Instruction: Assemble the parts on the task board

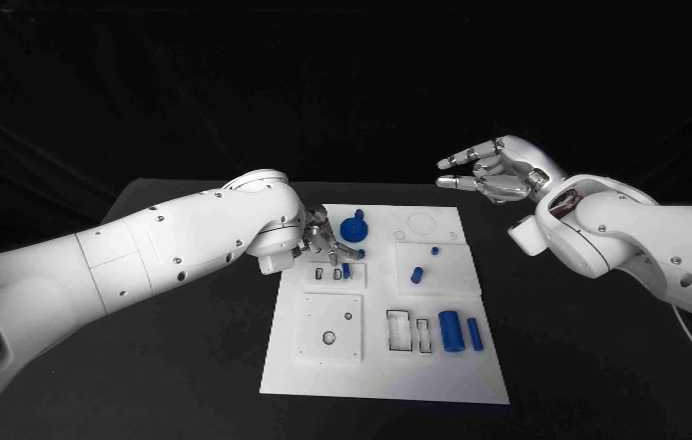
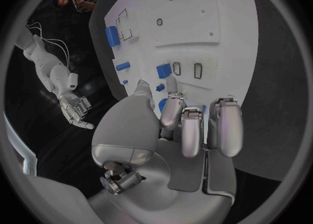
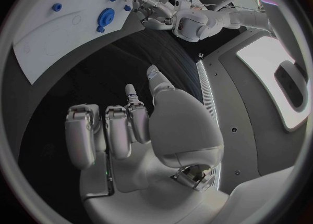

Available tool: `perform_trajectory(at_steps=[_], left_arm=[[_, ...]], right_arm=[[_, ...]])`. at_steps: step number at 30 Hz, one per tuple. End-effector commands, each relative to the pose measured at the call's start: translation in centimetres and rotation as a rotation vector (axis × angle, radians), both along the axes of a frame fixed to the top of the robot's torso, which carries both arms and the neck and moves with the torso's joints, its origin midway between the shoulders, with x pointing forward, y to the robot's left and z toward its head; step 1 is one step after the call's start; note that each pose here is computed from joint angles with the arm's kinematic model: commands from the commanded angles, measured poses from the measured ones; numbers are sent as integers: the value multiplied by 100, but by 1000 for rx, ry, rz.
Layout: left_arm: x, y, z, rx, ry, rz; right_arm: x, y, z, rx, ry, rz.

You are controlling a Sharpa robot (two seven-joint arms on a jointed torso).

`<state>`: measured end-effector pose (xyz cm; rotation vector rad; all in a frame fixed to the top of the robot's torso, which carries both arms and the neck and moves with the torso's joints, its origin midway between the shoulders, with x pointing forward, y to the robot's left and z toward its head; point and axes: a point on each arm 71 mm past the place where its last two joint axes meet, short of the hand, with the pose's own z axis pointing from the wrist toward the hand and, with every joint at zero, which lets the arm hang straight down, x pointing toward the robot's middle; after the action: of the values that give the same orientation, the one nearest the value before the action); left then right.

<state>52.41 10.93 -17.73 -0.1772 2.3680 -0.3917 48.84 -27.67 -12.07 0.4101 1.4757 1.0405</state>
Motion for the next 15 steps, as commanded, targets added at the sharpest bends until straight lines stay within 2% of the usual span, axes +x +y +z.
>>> perform_trajectory(at_steps=[1, 15], left_arm=[[-7, 28, -26, 118, 36, 4], [42, -62, -69, 135, 47, -8]], right_arm=[[0, 13, -4, -2, 6, 10], [9, 32, -9, -2, 9, 17]])
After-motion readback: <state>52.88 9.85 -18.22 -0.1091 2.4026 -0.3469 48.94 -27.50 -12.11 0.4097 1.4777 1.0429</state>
